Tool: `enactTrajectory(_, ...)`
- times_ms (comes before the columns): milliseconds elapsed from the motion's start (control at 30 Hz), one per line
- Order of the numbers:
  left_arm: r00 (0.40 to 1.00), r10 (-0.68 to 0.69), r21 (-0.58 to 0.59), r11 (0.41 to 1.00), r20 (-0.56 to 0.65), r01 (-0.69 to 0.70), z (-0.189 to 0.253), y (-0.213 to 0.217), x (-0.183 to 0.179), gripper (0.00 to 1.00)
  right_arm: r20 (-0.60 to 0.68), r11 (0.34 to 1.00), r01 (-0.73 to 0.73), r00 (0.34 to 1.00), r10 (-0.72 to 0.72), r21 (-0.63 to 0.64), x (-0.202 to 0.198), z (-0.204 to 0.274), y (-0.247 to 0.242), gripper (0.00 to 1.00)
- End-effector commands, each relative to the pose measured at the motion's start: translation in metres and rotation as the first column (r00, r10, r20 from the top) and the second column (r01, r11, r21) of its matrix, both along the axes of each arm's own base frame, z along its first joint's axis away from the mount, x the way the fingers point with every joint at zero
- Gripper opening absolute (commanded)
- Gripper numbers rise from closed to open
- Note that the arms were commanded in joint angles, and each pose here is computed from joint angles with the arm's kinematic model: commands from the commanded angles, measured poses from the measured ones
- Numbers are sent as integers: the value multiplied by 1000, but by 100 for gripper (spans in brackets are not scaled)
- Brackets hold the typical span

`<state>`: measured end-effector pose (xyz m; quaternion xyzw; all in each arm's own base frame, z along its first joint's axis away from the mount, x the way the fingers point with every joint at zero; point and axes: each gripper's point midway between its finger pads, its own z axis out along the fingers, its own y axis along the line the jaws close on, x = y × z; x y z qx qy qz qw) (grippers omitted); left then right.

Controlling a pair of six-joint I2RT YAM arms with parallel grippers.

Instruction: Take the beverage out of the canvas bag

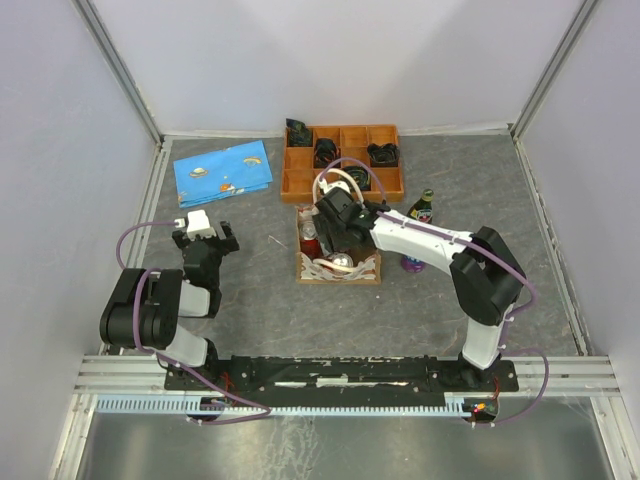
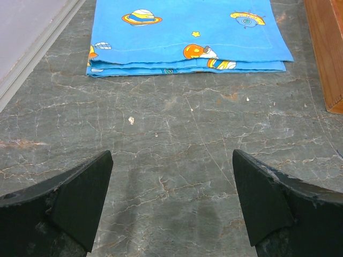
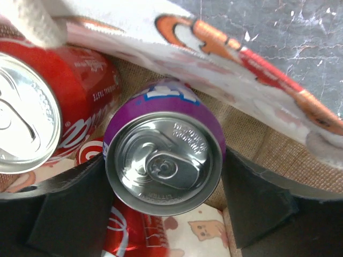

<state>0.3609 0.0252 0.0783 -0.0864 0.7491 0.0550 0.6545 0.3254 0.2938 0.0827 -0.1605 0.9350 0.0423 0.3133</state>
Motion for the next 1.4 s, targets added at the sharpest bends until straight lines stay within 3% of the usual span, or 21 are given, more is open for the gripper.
enactTrajectory(0, 998, 10, 3, 1000, 56, -10, 16, 2, 9, 99, -34, 1000, -5, 999, 4, -26, -11, -5, -4, 78)
enactTrajectory(200, 998, 10, 3, 1000, 58, -10, 16, 2, 9, 99, 0, 999, -12, 1000, 12, -34, -4, 0, -3, 58)
enactTrajectory(400, 998, 11, 2, 1000, 56, -11, 16, 2, 8, 99, 37, 999, -22, 999, 24, -46, 6, 11, 1, 75)
enactTrajectory(800, 998, 11, 3, 1000, 56, -11, 16, 2, 8, 99, 99, 999, -27, 995, 31, -34, 20, 33, 9, 77)
enactTrajectory(1000, 998, 10, 3, 1000, 57, -10, 16, 2, 9, 99, 91, 998, -39, 995, 42, -40, 21, 32, 10, 83)
enactTrajectory(1133, 998, 10, 3, 1000, 57, -10, 16, 2, 9, 99, 72, 998, -45, 996, 48, -42, 17, 27, 10, 69)
enactTrajectory(1300, 998, 11, 3, 1000, 57, -11, 16, 2, 9, 99, 34, 998, -50, 998, 52, -38, 10, 20, 9, 64)
enactTrajectory(1333, 998, 10, 4, 1000, 56, -10, 16, 2, 9, 99, 28, 998, -53, 998, 54, -37, 8, 19, 9, 55)
enactTrajectory(1367, 998, 9, 3, 1000, 56, -9, 16, 2, 9, 99, 23, 998, -57, 998, 57, -38, 7, 17, 9, 34)
